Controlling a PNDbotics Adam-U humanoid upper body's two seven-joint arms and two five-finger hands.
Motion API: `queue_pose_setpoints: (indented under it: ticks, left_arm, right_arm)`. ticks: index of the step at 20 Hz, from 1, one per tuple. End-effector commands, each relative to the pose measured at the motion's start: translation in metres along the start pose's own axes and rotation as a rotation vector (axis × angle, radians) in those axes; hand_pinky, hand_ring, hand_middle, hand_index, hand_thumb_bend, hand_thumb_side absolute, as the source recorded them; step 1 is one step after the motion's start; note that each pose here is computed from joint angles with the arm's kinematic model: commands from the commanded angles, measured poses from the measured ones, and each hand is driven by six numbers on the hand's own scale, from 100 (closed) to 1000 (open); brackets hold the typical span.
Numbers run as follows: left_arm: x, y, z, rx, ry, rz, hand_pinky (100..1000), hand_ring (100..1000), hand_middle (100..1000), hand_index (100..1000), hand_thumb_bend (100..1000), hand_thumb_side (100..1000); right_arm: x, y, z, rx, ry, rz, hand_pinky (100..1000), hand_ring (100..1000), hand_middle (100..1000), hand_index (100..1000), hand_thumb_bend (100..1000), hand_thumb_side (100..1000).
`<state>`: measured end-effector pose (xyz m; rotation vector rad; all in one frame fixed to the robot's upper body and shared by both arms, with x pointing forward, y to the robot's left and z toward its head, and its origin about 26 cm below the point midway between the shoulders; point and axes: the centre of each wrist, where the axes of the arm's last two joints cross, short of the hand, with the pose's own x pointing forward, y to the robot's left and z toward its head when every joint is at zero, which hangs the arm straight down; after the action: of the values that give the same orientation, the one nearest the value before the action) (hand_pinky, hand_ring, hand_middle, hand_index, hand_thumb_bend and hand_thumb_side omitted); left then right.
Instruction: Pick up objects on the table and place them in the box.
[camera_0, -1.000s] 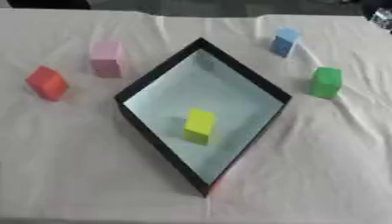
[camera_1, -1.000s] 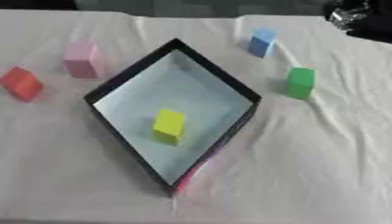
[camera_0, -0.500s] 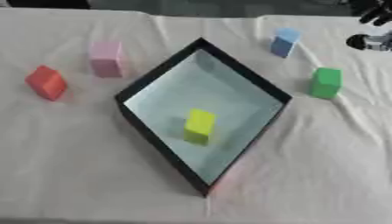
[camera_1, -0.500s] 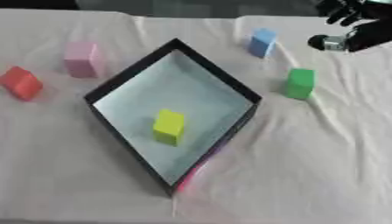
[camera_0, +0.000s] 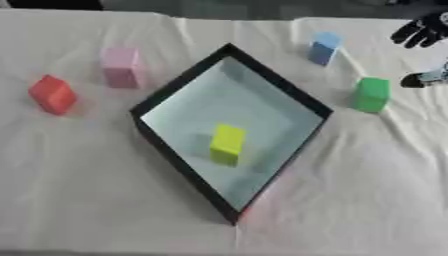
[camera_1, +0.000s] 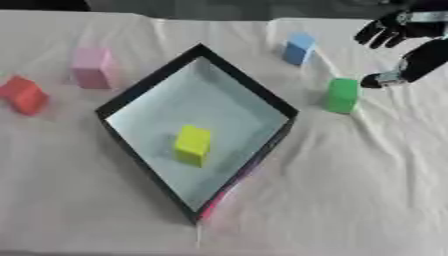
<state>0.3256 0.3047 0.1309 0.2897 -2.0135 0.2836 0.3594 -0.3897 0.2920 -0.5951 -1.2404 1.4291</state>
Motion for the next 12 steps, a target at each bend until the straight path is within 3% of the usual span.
queue_pose_setpoints:
  ticks: [1,7,12]
  left_arm:
    - [0.007,0.002,-0.004,-0.015,-0.028,-0.015,800,767,789,827,292,668]
    - [0.007,0.000,-0.004,-0.025,-0.023,-0.014,800,767,789,826,288,670]
    - [0.007,-0.002,-0.003,-0.037,-0.020,-0.012,800,768,789,825,285,672]
  right_arm:
    - [-0.002,-0.007,0.005,-0.026,0.027,0.033,888,866,833,878,489,236]
    - [-0.001,0.001,-0.007,-0.047,0.048,0.070,876,859,823,854,467,265]
    - [-0.005,0.012,-0.025,-0.054,0.072,0.091,876,867,845,885,474,285]
